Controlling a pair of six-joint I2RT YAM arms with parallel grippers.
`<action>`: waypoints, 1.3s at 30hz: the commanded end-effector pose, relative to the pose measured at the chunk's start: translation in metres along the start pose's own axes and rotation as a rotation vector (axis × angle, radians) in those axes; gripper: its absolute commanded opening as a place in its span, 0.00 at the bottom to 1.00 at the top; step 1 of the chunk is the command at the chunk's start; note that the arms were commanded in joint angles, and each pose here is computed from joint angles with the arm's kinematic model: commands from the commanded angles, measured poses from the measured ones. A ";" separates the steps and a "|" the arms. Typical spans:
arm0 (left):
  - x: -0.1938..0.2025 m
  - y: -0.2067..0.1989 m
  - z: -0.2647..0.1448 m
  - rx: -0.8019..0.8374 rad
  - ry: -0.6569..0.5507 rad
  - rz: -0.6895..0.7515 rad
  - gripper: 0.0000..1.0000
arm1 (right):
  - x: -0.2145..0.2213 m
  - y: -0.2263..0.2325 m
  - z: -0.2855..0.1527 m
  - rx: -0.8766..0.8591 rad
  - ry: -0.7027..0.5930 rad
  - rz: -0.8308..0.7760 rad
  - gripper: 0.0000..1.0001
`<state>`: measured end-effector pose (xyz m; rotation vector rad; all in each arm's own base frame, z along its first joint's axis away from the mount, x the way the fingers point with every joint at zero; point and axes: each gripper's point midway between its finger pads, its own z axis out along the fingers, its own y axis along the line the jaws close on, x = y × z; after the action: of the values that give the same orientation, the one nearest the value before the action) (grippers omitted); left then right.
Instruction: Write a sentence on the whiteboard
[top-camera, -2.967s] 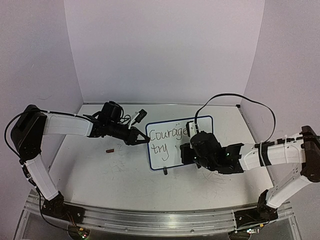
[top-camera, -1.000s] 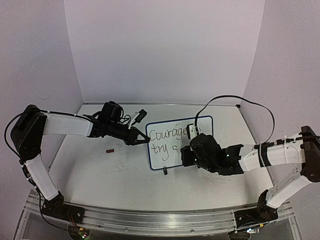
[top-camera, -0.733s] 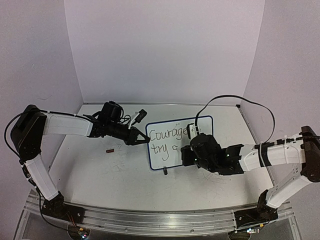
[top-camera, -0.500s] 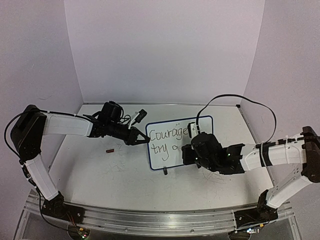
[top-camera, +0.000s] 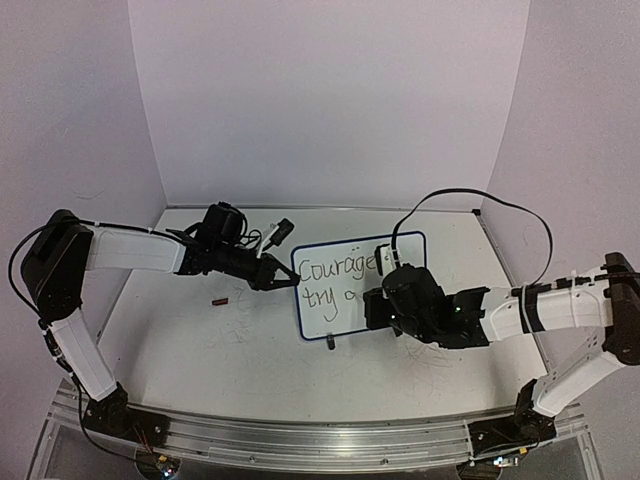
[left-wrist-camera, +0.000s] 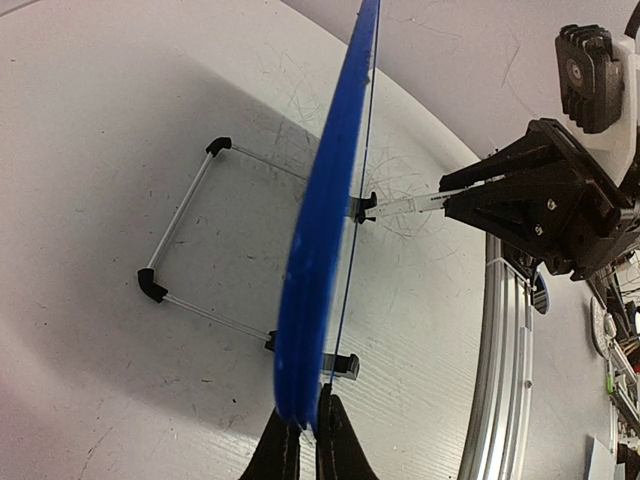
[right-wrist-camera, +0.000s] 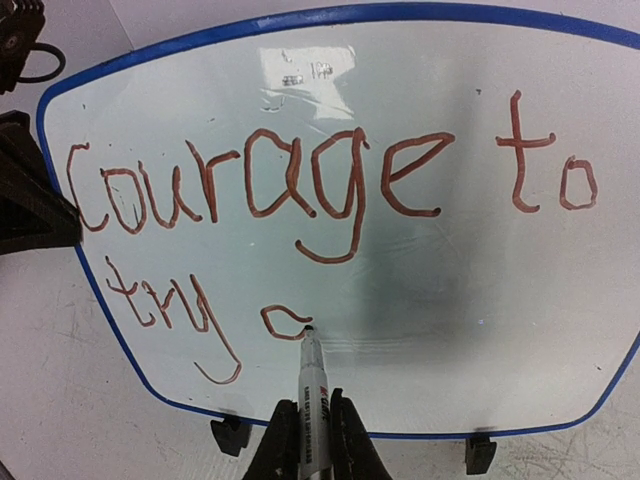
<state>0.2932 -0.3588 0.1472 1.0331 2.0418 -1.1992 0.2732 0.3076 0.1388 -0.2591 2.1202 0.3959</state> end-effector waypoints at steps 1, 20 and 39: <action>0.015 -0.001 -0.003 -0.024 0.047 0.012 0.00 | -0.030 0.001 -0.003 0.011 -0.081 0.039 0.00; 0.016 -0.001 -0.002 -0.025 0.049 0.009 0.00 | -0.033 -0.001 -0.007 0.013 -0.092 0.045 0.00; 0.014 -0.001 -0.002 -0.022 0.047 0.011 0.00 | -0.028 -0.002 -0.005 0.008 -0.079 0.051 0.00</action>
<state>0.2932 -0.3588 0.1472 1.0331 2.0418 -1.1992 0.2739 0.3069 0.1399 -0.2549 2.1183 0.3966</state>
